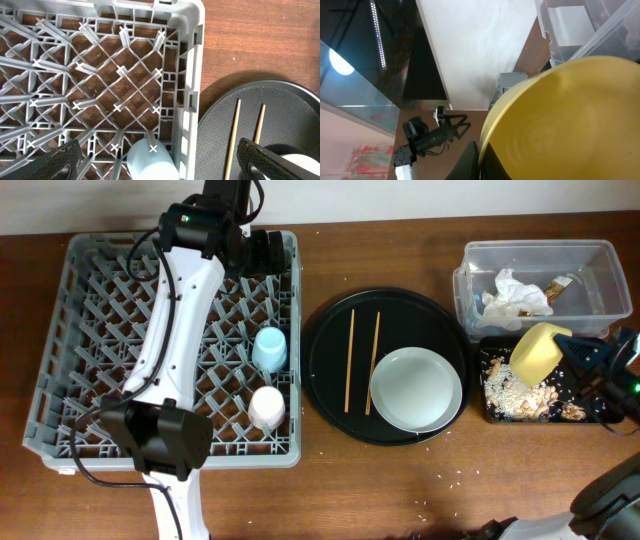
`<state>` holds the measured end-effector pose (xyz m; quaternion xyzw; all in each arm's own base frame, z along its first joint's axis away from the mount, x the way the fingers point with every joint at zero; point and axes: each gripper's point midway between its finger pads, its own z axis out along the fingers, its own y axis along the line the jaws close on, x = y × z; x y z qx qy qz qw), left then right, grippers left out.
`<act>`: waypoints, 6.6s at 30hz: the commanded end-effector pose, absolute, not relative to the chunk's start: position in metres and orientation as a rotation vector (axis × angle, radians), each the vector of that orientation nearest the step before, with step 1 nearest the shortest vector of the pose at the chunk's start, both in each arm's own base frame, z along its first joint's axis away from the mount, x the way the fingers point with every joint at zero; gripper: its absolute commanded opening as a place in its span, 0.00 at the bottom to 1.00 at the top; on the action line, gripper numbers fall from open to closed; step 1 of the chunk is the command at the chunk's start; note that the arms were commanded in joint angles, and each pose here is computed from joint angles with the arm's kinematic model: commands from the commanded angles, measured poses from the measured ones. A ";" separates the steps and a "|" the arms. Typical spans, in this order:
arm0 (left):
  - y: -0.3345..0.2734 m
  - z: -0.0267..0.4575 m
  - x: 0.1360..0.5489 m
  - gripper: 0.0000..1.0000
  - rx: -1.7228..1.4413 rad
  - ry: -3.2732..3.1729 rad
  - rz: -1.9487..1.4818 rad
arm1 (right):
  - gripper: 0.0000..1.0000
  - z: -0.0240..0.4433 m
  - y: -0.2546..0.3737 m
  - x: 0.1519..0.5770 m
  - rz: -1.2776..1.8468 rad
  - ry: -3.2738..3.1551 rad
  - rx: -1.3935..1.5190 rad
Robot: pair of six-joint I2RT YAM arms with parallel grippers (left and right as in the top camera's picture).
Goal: Sort waste into correct bins and load items into the dishwasher rack
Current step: 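Tip the yellow bowl's food scraps onto the black tray with the right gripper, then set the yellow bowl down on the round tray and withdraw the right gripper, then reach the left gripper to the white plate and grasp its rim, then carry the white plate to the rack and stand it upright with the left gripper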
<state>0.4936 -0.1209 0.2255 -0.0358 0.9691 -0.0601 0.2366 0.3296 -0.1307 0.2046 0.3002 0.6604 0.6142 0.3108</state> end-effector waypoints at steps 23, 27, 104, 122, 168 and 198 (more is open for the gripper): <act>-0.120 0.236 0.493 0.99 -0.112 2.631 -0.167 | 0.04 0.179 0.107 0.441 0.022 2.446 -0.124; -0.120 0.236 0.493 0.99 -0.112 2.631 -0.167 | 0.04 0.122 0.110 0.459 -0.066 2.521 -0.135; -0.313 0.153 0.396 0.89 0.305 2.859 -0.205 | 0.72 0.222 -0.077 0.331 0.204 2.610 0.605; -0.349 0.028 0.369 0.35 0.472 3.082 -0.161 | 0.74 0.222 -0.077 0.331 0.202 2.611 0.600; -0.110 0.286 0.519 0.00 -0.023 2.278 0.718 | 0.82 0.222 -0.078 0.332 0.188 2.612 0.588; -0.019 0.211 0.519 0.00 -0.329 2.467 0.848 | 0.91 0.222 -0.079 0.333 0.187 2.610 0.587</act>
